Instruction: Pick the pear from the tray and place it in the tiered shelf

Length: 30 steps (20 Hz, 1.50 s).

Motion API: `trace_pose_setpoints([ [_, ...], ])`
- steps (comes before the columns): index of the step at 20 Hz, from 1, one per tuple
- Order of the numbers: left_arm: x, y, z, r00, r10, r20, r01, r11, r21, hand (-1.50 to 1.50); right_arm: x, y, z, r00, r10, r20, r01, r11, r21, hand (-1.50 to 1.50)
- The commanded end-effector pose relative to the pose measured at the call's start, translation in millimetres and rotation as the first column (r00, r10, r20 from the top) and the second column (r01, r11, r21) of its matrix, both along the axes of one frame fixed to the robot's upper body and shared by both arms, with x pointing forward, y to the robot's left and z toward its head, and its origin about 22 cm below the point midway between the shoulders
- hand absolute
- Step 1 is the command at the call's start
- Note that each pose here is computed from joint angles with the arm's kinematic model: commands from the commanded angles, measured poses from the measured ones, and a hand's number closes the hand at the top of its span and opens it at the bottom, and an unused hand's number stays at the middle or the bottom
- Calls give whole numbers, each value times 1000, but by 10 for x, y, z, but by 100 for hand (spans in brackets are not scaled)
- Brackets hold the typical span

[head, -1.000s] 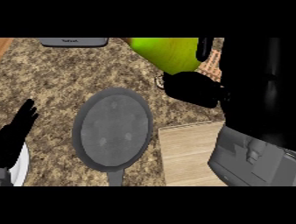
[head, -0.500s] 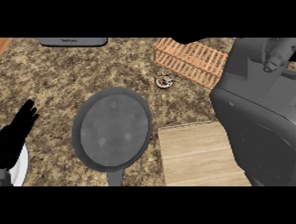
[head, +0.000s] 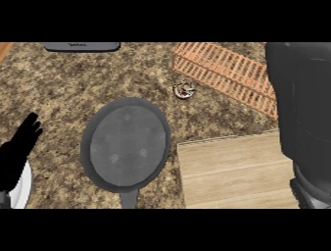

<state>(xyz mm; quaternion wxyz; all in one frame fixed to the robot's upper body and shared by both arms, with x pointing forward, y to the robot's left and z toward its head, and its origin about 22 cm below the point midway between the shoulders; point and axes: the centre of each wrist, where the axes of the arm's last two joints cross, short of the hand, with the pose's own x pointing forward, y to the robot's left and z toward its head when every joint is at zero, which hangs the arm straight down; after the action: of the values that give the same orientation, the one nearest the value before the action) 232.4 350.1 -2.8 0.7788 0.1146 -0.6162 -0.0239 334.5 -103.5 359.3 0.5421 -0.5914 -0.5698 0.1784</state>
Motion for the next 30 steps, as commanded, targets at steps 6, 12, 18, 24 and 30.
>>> trace_pose_setpoints([
  [6,-8,-55,-120,1000,-1,8,1,1000,11,0,346,-276,-141,995,-95,-39,98,991,89,150],
  [12,-1,-102,47,1000,-6,-2,6,1000,-10,0,675,-567,-493,986,-141,-84,150,983,105,150],
  [18,-112,-22,43,1000,8,-1,-8,1000,-1,0,839,-832,-771,969,-213,-125,225,970,93,-150],
  [24,22,-63,-77,1000,13,-2,-13,1000,15,0,794,-890,-892,988,-144,-53,150,977,154,-150],
  [30,111,84,202,1000,0,16,0,1000,17,0,711,-1073,-785,992,-117,52,93,938,334,-150],
])
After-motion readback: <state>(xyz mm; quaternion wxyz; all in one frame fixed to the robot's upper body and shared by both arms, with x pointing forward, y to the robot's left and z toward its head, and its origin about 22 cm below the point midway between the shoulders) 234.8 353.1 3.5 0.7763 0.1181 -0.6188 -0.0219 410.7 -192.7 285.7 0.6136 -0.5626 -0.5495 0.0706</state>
